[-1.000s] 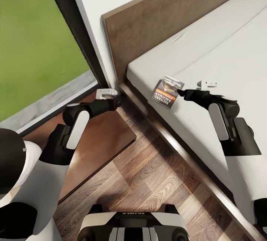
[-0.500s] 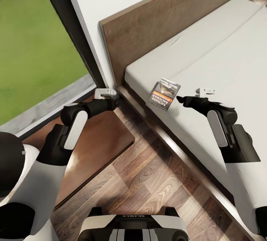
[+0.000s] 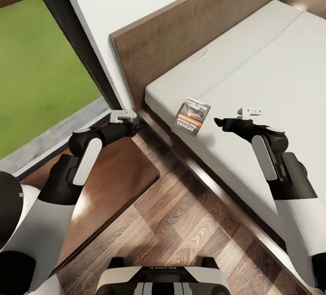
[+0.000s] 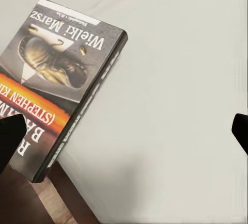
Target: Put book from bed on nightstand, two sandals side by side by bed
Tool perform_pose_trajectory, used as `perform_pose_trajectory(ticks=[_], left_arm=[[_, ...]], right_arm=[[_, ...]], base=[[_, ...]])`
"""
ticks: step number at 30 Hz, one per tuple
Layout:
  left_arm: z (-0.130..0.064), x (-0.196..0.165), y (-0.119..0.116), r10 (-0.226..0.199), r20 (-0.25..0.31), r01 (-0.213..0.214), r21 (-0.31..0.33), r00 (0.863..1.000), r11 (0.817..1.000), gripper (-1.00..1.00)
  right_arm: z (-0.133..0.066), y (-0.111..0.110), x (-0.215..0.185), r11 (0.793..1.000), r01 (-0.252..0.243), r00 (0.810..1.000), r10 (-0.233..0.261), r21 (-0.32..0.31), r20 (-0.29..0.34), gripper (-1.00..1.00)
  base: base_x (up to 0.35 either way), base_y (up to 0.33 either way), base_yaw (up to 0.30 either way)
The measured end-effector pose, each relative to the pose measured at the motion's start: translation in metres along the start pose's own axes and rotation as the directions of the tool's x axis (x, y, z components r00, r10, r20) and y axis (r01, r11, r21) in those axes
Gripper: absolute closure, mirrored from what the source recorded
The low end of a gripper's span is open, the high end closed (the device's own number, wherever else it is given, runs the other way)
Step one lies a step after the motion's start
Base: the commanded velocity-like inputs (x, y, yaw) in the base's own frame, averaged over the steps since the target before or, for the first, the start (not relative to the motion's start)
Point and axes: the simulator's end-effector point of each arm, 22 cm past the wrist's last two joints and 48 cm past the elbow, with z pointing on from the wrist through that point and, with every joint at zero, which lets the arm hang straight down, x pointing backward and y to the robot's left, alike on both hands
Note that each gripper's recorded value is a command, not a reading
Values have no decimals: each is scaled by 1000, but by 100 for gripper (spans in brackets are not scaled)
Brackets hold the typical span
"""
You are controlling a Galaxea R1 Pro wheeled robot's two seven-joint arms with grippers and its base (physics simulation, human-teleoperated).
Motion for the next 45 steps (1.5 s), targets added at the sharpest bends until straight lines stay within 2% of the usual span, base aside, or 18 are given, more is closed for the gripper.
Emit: perform_pose_trajectory(ticks=[6,12,19,28,33,40,45], left_arm=[[-3,29,5,-18,-36,17,-10,999,1000,-100],[-3,40,9,-38,8,39,-20,999,999,-100],[-3,49,13,-49,1,49,-30,999,998,-100],[-8,47,12,-44,6,44,-34,999,998,-100],[-9,47,15,-25,6,25,-49,1000,998,-100],[-9,46,18,-13,6,13,-59,1000,998,-100],[-10,44,17,-11,10,12,-58,1000,998,-100]], right_arm=[[-1,24,3,998,51,999,-51,-36,-6,-100],[-3,39,-2,995,80,997,-79,-58,17,-100],[-7,42,-8,994,86,996,-85,-61,28,-100],[-12,42,-16,994,88,996,-85,-59,39,-100],[-11,43,-14,994,93,995,-92,-57,34,-100],[-9,67,-4,987,136,991,-134,-86,26,-100],[-9,74,-3,985,147,989,-145,-95,26,-100]], base=[[0,0,-157],[0,0,-163],[0,0,-169],[0,0,-112],[0,0,-11],[0,0,138],[0,0,156]])
